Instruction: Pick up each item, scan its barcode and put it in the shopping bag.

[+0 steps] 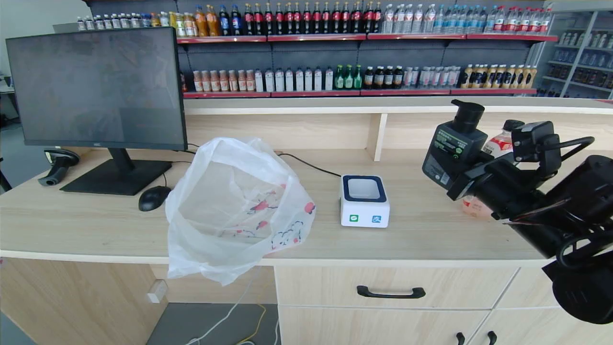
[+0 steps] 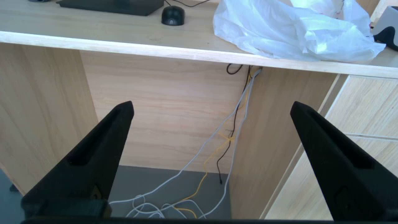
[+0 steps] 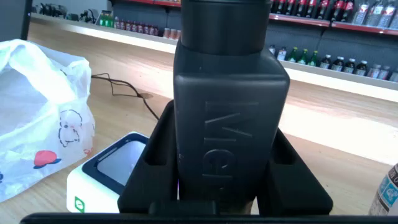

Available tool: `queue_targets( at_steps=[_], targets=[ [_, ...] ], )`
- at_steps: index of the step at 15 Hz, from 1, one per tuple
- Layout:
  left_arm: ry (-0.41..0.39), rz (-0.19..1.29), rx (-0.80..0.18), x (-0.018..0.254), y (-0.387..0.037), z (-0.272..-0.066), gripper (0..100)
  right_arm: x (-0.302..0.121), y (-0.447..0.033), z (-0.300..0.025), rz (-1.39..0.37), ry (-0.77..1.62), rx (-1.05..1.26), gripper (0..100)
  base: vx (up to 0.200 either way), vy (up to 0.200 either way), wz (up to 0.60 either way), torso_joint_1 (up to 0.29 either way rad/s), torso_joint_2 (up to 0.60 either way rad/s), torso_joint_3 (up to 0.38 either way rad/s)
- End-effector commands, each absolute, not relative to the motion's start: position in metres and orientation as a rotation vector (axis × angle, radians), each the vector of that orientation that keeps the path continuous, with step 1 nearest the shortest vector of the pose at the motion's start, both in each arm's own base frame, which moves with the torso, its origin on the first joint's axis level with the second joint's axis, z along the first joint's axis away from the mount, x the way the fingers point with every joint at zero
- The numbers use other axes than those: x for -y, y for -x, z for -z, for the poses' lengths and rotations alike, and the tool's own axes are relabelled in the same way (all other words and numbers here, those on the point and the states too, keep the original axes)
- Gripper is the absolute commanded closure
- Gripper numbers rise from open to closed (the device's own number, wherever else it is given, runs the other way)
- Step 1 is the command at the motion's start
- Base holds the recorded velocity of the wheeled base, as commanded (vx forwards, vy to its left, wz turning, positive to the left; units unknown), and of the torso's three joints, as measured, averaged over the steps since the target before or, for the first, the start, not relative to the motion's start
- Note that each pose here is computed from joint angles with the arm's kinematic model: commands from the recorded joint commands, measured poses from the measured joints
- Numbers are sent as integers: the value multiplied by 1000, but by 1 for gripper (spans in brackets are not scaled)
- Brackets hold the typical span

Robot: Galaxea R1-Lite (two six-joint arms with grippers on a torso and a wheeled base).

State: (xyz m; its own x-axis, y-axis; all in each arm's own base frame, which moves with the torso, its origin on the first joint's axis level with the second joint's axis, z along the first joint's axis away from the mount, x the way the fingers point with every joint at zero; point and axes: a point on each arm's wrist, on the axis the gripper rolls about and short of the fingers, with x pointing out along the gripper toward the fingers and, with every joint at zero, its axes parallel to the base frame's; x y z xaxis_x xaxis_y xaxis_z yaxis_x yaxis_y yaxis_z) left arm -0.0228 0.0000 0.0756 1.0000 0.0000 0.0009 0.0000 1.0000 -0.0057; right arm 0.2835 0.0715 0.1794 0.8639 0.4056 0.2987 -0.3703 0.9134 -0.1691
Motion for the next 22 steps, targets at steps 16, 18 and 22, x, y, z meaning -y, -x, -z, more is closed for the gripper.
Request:
queue_targets(
  at_steps=[16, 18, 22],
  targets=[
    [6, 0, 2, 0, 23, -76, 0, -185, -184, -193, -875, -244, 275, 100, 0, 0, 0, 0, 0, 0],
    [6, 0, 2, 0, 23, -76, 0, -191, -178, -180, -939, -326, 168, 100, 0, 0, 0, 0, 0, 0],
    [6, 0, 2, 0, 23, -76, 0, -195, -164, -179, -1018, -505, 52, 100, 0, 0, 0, 0, 0, 0]
  ],
)
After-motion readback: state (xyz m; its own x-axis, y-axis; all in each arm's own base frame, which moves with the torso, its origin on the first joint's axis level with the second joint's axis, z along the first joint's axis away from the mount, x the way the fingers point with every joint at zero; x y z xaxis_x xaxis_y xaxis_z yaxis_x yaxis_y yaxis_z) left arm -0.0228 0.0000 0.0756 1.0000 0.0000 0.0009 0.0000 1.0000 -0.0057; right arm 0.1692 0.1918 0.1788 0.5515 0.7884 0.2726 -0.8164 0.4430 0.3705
